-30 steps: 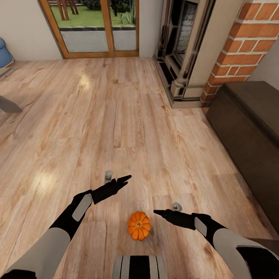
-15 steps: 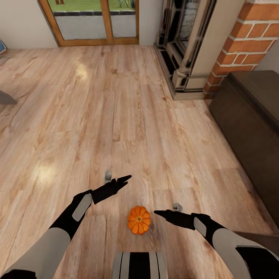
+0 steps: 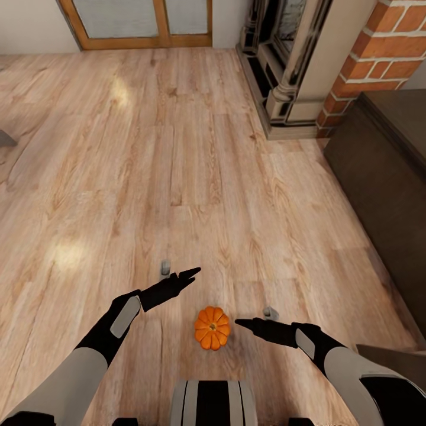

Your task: Place each of the two pumpkins and all three candles from the living room inside a cabinet in the living room (use any cabinet), then make sure every cabinet is closed, and position the cauldron so it is next to a table in the living room.

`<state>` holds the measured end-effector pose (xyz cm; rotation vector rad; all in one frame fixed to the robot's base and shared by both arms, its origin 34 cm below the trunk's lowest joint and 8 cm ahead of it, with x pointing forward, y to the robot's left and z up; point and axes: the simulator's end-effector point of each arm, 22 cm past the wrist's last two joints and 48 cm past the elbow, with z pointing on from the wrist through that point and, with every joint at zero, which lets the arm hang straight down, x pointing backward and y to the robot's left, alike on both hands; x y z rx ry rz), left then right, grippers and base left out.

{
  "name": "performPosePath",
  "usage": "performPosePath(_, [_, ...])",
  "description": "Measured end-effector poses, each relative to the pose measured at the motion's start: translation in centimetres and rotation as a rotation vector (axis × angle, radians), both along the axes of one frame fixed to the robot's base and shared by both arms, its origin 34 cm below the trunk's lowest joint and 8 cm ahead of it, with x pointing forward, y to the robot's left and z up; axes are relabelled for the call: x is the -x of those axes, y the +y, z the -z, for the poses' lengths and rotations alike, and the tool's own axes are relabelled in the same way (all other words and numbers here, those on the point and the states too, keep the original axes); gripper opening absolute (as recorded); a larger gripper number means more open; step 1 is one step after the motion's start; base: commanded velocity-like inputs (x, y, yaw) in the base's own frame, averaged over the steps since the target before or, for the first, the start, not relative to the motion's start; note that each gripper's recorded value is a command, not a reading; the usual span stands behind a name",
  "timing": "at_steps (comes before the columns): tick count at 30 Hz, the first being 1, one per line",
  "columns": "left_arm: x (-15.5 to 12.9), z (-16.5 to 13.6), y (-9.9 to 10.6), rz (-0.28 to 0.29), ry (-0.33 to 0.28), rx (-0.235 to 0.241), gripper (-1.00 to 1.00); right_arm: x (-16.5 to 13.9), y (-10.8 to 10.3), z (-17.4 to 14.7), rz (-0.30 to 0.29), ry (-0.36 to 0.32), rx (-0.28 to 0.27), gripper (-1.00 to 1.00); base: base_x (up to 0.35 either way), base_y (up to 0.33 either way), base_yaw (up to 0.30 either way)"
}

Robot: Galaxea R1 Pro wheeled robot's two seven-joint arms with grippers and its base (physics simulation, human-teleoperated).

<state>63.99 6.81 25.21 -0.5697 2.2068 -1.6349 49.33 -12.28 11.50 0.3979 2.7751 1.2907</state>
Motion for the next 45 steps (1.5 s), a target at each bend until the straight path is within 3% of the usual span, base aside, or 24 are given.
performPosePath(8, [0.8,1.9,0.0,0.0,0.032,0.0,1.0,1.0,1.0,0.5,-0.081,-0.011,-0.032,1.0,0.0,0.0,0.0])
performPosePath(18, [1.9,4.2,0.0,0.0,0.072,0.001,1.0,2.1,1.2,1.9,-0.085,0.013,-0.043,1.0,0.0,0.0,0.0])
performPosePath(25, [1.9,4.2,0.0,0.0,0.073,0.0,1.0,1.1,2.0,0.2,-0.079,-0.024,-0.124,1.0,0.0,0.0,0.0])
performPosePath(45, [3.5,7.1,0.0,0.0,0.125,0.0,1.0,3.1,2.1,2.3,-0.078,0.027,-0.134,1.0,0.0,0.0,0.0])
